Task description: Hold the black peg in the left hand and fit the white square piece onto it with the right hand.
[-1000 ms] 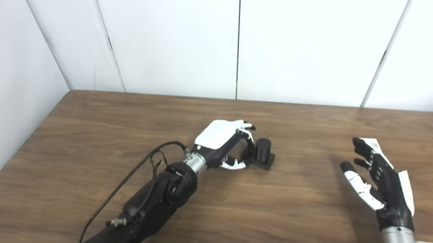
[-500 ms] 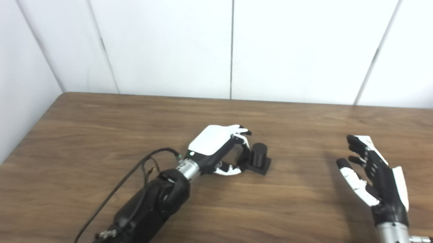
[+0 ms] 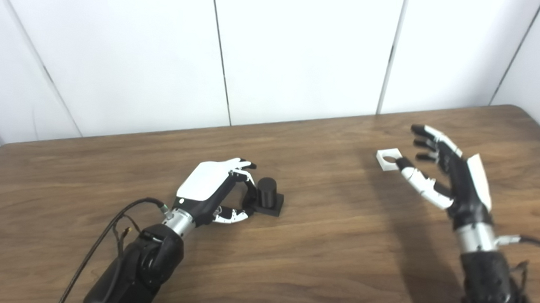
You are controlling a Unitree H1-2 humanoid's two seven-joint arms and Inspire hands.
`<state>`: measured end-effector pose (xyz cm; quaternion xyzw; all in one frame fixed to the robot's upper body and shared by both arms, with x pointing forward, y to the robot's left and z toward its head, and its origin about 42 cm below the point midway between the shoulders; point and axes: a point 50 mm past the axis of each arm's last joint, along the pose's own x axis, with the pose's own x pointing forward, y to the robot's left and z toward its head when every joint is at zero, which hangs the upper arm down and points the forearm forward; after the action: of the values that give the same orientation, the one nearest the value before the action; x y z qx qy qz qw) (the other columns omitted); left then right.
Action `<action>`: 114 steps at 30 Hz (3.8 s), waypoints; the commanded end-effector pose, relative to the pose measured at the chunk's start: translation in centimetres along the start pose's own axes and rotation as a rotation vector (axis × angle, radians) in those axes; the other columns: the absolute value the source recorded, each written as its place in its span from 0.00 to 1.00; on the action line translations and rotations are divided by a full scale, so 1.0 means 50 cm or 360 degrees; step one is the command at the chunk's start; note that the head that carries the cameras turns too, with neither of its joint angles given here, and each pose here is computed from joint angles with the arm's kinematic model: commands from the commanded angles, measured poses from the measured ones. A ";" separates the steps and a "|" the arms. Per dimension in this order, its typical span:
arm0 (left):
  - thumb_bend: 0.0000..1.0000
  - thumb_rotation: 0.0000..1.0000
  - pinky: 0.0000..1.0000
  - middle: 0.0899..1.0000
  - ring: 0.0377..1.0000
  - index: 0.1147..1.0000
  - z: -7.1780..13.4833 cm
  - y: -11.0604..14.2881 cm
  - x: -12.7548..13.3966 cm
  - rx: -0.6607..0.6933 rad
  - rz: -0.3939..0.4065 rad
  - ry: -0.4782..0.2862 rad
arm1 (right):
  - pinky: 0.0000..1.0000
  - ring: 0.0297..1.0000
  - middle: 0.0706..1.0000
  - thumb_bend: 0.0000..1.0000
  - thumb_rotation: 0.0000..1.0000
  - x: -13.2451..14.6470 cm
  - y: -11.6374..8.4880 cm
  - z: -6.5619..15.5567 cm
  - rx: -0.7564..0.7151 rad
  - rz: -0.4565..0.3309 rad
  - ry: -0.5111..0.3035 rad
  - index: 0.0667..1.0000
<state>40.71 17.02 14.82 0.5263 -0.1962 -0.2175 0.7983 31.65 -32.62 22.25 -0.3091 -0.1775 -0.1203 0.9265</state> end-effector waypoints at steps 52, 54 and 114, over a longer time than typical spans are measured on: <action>0.52 0.07 0.87 0.85 0.90 0.43 -0.041 0.010 -0.020 0.0022 -0.0018 0.0025 | 0.92 0.95 0.91 0.73 0.38 0.392 -0.042 -0.008 -0.1300 0.1045 0.0154 0.79; 0.52 0.07 0.86 0.85 0.90 0.43 -0.042 0.010 -0.022 0.0020 -0.0014 0.0024 | 0.92 0.95 0.91 0.74 0.38 0.391 -0.041 -0.014 -0.1305 0.1068 0.0177 0.79; 0.52 0.07 0.87 0.85 0.90 0.43 -0.029 0.015 -0.036 0.0032 -0.0037 0.0066 | 0.88 0.86 0.80 0.51 0.13 0.359 0.017 -0.094 -0.1322 0.1026 0.0078 0.45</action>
<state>39.98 18.59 14.68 0.5206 -0.1864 -0.2086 0.8067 49.04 -35.96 23.75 -0.6759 0.0246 0.1282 0.7254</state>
